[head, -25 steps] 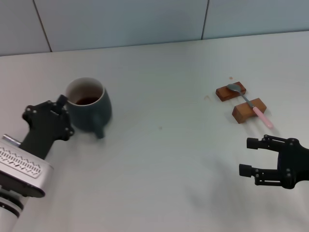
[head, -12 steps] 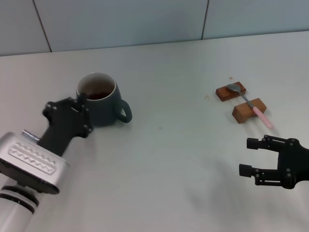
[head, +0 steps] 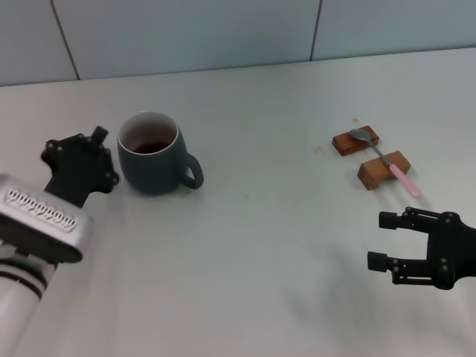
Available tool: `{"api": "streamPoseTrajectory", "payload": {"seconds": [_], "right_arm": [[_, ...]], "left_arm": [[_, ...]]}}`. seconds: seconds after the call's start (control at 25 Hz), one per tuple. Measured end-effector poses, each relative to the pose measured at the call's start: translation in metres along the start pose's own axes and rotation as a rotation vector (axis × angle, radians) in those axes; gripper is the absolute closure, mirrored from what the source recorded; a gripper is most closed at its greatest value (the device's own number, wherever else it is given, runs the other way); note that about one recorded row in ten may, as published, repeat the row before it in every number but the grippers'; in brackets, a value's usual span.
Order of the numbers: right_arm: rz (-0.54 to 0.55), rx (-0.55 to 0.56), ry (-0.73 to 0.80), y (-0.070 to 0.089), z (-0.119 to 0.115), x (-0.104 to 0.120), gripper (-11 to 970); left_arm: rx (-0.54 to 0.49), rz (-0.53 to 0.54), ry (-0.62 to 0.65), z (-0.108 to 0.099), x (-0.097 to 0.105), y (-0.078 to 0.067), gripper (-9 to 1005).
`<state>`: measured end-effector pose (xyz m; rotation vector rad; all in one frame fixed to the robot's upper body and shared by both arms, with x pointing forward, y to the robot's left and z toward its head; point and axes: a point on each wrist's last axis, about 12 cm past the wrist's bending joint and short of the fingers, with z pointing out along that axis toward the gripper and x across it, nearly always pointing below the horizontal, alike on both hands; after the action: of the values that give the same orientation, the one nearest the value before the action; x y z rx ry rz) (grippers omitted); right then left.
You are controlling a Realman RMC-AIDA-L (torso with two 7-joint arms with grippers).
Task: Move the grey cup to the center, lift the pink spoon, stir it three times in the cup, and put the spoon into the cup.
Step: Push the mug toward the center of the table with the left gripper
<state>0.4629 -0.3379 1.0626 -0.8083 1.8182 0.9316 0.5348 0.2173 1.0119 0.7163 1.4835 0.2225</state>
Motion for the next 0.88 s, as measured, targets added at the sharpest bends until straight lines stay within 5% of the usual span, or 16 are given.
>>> {"api": "streamPoseTrajectory", "payload": {"seconds": [0.36,0.88], "right_arm": [[0.001,-0.002,0.001,0.000,0.001,-0.001,131],[-0.001,-0.007,0.001,0.000,0.001,-0.002,131]], "left_arm": [[0.105,0.062,0.015,0.023,-0.008,-0.005,998],[0.241,0.077,-0.092,0.024,-0.031,-0.032,997]]}}
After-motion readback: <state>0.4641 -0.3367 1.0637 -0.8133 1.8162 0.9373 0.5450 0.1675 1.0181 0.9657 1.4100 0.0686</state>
